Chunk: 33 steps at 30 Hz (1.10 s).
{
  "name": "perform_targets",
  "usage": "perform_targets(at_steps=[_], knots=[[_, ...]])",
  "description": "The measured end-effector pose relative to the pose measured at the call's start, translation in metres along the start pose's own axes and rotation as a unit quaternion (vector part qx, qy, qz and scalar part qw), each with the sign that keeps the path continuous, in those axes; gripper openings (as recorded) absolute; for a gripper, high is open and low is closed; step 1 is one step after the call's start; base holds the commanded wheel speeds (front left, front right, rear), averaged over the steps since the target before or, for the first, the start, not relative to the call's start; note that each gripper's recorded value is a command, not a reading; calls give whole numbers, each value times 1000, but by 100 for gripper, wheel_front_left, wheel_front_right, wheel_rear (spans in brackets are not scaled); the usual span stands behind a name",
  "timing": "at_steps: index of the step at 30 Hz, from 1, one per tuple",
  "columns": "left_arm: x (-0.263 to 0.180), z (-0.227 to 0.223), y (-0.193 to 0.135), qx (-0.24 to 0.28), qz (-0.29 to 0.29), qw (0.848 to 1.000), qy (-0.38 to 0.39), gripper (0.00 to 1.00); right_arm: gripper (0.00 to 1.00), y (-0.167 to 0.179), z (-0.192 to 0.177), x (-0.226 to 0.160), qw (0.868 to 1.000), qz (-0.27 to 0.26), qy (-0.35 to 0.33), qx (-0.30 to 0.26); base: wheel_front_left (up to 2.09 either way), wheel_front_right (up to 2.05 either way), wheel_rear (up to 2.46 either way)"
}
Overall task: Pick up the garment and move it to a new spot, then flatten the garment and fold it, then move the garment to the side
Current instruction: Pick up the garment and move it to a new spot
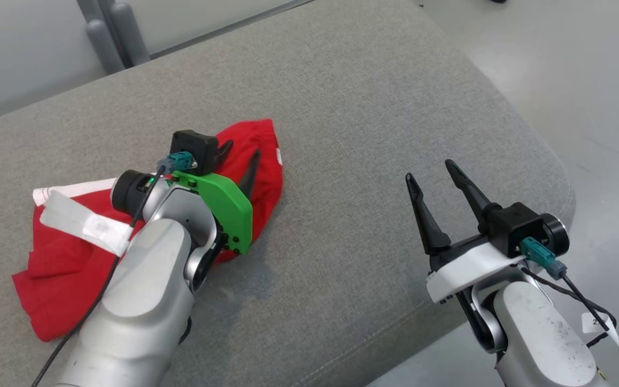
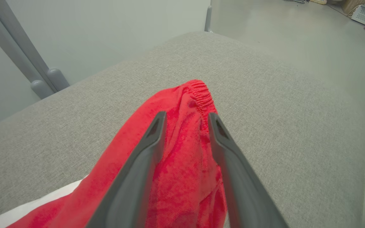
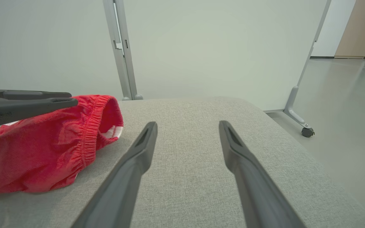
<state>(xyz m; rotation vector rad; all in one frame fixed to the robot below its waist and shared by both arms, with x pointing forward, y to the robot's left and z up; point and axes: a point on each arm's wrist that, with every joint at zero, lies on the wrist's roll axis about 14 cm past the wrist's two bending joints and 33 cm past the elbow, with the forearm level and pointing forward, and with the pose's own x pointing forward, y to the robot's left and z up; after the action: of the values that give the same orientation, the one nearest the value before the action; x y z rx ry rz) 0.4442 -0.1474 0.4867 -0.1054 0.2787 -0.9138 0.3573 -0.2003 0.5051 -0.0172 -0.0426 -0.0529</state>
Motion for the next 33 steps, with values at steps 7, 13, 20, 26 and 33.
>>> perform_targets(at_steps=[7, 13, 20, 26, 33], knots=[[3, -31, -22, 7, -45, 998, 36, 100, 100, -8, -9, 3, 1000, -16, 14, 0, 0, 0, 0], [-3, -20, -21, 6, -44, 999, 7, 100, 100, -4, -8, 10, 1000, -9, 9, 3, 0, 0, 0], [-19, -12, 1, 18, -4, 1000, -16, 100, 100, 7, -5, 19, 1000, 10, 2, 4, 0, 0, 0], [-41, -5, 28, 21, 53, 998, -39, 100, 100, 22, -3, 24, 999, 36, -3, 7, 0, 0, 0], [-81, -22, 50, 4, 126, 991, -51, 100, 100, 39, -17, 19, 998, 64, 17, 9, 0, 0, 0]])
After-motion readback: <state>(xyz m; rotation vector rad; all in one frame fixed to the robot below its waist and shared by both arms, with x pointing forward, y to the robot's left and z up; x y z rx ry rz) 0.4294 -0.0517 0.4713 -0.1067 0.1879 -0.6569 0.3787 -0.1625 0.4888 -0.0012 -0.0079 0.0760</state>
